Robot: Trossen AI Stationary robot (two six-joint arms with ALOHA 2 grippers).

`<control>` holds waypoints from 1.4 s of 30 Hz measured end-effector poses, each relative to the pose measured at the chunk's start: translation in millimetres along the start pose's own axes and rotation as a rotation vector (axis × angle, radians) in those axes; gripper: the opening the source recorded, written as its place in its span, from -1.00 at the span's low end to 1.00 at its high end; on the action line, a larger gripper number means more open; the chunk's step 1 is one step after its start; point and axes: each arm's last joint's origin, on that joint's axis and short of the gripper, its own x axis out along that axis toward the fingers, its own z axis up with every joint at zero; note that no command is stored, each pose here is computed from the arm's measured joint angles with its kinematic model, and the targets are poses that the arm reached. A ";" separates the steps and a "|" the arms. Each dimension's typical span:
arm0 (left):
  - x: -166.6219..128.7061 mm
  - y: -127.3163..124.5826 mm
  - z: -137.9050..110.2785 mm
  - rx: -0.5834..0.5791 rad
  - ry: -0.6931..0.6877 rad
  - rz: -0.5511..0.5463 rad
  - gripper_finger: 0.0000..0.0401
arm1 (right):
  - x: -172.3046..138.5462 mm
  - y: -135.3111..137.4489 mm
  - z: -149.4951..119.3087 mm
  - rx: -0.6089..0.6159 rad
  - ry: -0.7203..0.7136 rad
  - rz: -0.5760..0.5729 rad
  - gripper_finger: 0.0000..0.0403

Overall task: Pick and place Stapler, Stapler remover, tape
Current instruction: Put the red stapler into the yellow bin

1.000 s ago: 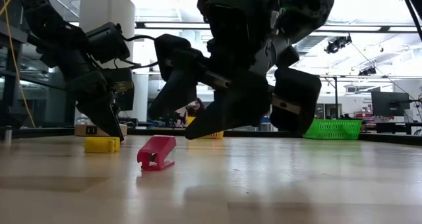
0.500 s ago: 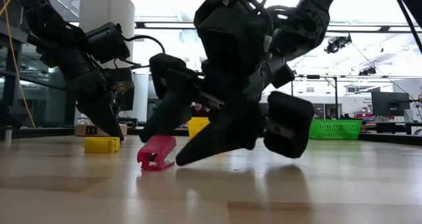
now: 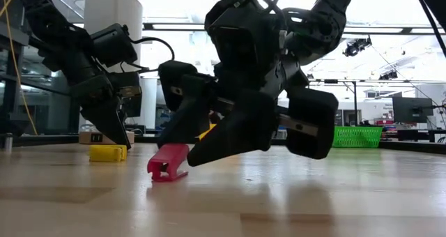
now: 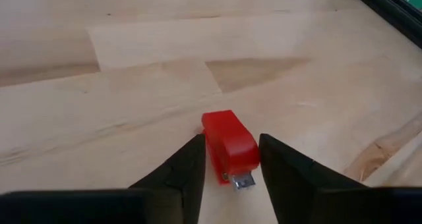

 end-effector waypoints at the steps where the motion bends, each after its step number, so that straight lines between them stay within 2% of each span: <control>1: 0.0 0.0 0.0 0.000 0.000 0.000 0.01 | 0.2 0.2 0.1 0.001 0.000 0.001 -0.34; 17: 0.0 0.0 0.0 0.000 0.000 0.000 0.01 | 0.2 1.2 -0.8 0.010 0.008 0.010 -0.43; 27: 0.0 0.0 0.0 0.000 0.000 0.000 0.01 | 0.5 1.9 -0.6 0.040 0.010 0.014 -0.61; 32: 0.0 0.0 0.0 0.000 0.000 0.000 0.01 | 0.5 1.9 -0.4 0.041 0.009 0.014 -0.63; 42: 0.0 0.0 0.0 -0.004 0.000 0.000 0.01 | 0.0 -1.5 -0.4 0.205 0.027 -0.045 -0.64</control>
